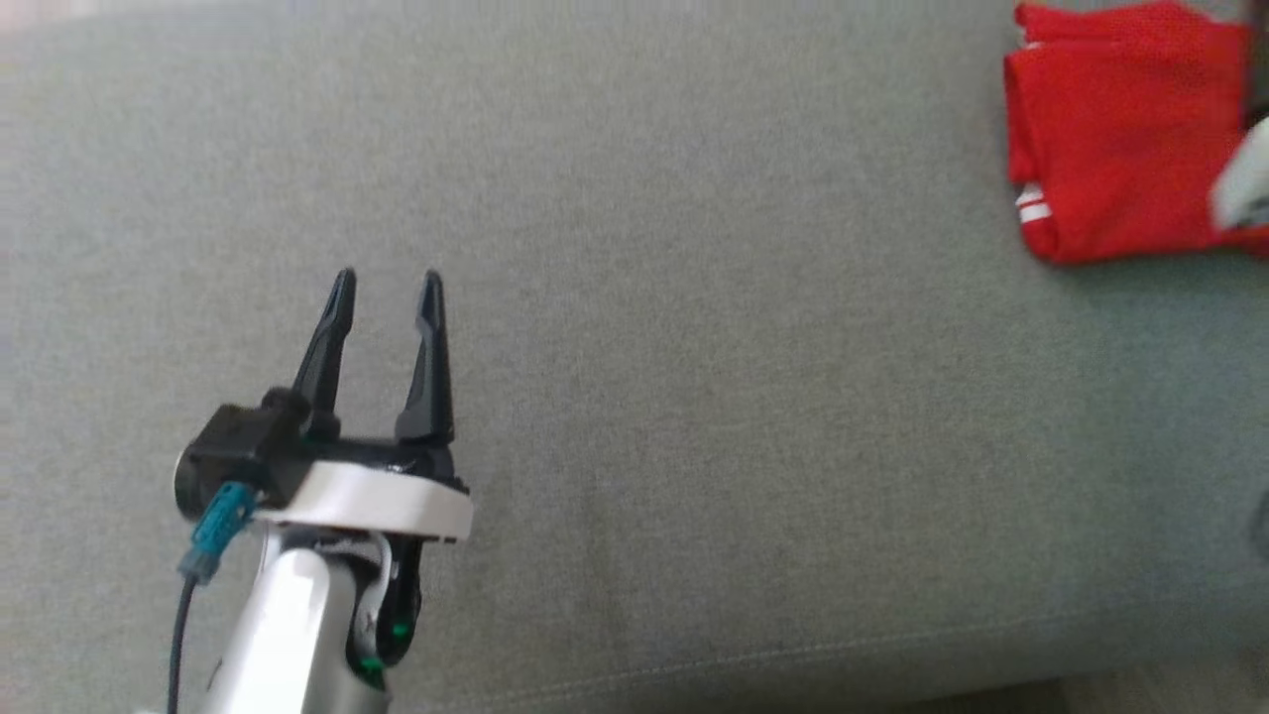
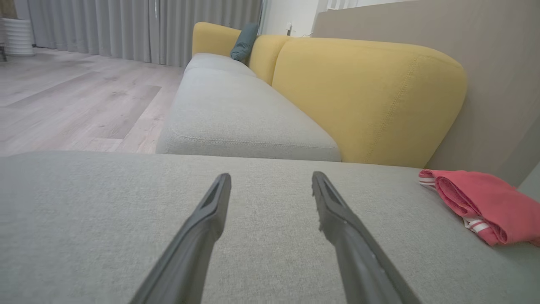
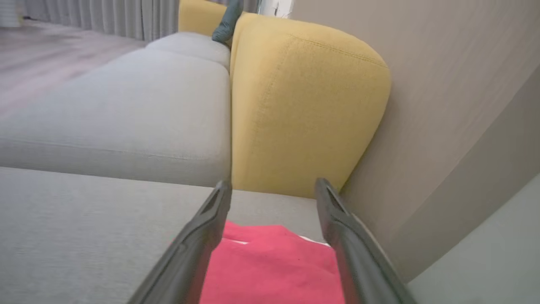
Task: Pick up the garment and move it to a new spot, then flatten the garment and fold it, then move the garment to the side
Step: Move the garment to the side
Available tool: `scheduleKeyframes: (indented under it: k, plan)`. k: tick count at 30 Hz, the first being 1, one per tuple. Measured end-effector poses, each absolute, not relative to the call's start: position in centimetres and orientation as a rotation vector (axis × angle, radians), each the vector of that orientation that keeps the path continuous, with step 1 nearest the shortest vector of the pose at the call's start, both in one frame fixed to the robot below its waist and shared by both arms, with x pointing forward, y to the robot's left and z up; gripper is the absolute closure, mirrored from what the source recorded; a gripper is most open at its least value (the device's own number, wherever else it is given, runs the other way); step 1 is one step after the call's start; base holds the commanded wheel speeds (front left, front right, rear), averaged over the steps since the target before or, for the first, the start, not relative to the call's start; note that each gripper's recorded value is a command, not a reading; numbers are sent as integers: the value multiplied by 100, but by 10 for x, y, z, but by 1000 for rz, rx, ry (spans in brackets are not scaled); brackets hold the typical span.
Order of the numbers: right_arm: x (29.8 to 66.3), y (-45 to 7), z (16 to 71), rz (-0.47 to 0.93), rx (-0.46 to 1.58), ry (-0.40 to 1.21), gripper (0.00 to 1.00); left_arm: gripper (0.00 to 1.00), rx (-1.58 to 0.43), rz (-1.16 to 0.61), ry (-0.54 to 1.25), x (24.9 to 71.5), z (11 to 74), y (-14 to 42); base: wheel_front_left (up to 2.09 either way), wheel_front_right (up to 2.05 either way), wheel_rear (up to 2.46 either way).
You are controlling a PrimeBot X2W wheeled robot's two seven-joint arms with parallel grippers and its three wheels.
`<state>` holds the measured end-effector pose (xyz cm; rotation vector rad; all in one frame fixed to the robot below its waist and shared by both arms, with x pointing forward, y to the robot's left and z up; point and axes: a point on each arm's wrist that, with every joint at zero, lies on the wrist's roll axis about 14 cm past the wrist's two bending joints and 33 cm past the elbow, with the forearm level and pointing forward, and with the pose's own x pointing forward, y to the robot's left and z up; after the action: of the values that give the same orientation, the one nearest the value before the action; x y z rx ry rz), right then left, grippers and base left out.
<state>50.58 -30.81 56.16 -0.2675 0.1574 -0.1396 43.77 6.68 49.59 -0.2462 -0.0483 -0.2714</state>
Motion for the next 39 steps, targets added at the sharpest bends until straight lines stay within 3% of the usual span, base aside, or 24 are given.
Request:
scheduleKeyframes:
  k: [10,22,30,39]
  plan:
    - [474,-232,568,-26,-52,-31,0,0,-213,-170,-53,415,504,93,0,0,0]
    - [415,-165,528,114,100,-27,0,0,-195,-30,-42,380,502,131,0,0,0]
    - [387,-151,506,139,163,-6,0,0,-186,-22,-11,367,492,132,0,0,0]
    - [384,-152,507,135,166,-17,0,0,-186,-39,-2,366,490,128,0,0,0]
